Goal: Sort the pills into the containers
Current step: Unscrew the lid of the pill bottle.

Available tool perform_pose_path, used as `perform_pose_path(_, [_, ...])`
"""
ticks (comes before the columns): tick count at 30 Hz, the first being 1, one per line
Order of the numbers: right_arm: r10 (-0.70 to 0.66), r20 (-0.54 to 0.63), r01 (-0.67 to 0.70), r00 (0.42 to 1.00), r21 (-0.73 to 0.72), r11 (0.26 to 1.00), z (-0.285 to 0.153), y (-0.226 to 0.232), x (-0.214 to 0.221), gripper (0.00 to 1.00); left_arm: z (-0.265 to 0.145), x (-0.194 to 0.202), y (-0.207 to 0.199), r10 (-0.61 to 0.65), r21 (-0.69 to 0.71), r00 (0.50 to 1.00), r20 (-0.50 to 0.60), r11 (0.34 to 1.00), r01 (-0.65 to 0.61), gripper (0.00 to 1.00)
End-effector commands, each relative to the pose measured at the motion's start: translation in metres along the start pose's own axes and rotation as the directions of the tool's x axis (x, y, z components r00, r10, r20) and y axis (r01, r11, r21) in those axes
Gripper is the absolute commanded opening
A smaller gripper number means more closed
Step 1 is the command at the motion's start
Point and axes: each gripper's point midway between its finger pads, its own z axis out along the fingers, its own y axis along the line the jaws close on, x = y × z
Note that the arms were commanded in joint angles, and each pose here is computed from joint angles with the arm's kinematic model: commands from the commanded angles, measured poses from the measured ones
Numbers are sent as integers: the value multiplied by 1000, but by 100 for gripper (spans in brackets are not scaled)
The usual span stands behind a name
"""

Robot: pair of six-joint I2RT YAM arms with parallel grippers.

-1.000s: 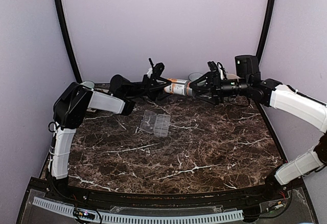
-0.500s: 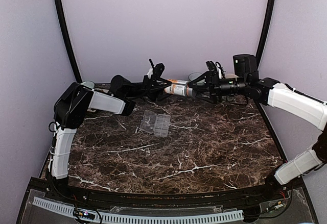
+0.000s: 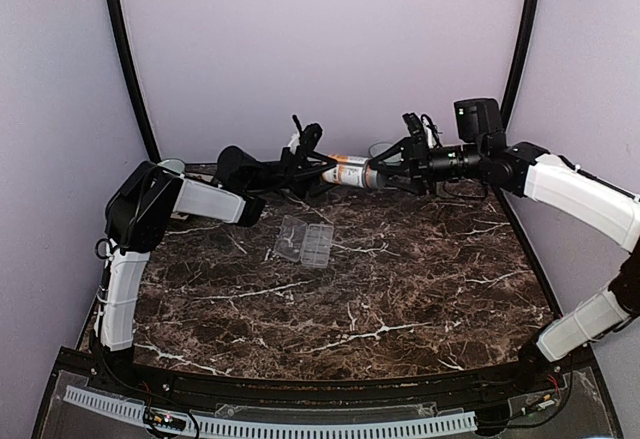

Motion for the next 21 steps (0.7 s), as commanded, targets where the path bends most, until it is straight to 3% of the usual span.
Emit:
perform_pose_path(1, [-111,18,110,994,59,992,-3,5,-8,40,5,-4,-15,73,24,997,-6,997,-73,35])
perform_pose_path(5, [-237,-7,235,971,173,957,-4,-1,-7,39,5,-4,-14,70,24,998,-7,997,-70,35])
perform_pose_path(10, [-427,-42,419,903,301,857,-8,-3,-7,38,5,-4,-13,64,26,998,-7,998,-64,34])
perform_pose_path(15, [-583,-89,562,808,413,716,-14,-4,-7,38,4,-3,-14,61,28,998,-7,998,-61,34])
perform_pose_path(21, [-694,-123,644,710,512,568,-24,-11,-5,38,5,-4,-14,59,32,998,-3,998,-59,34])
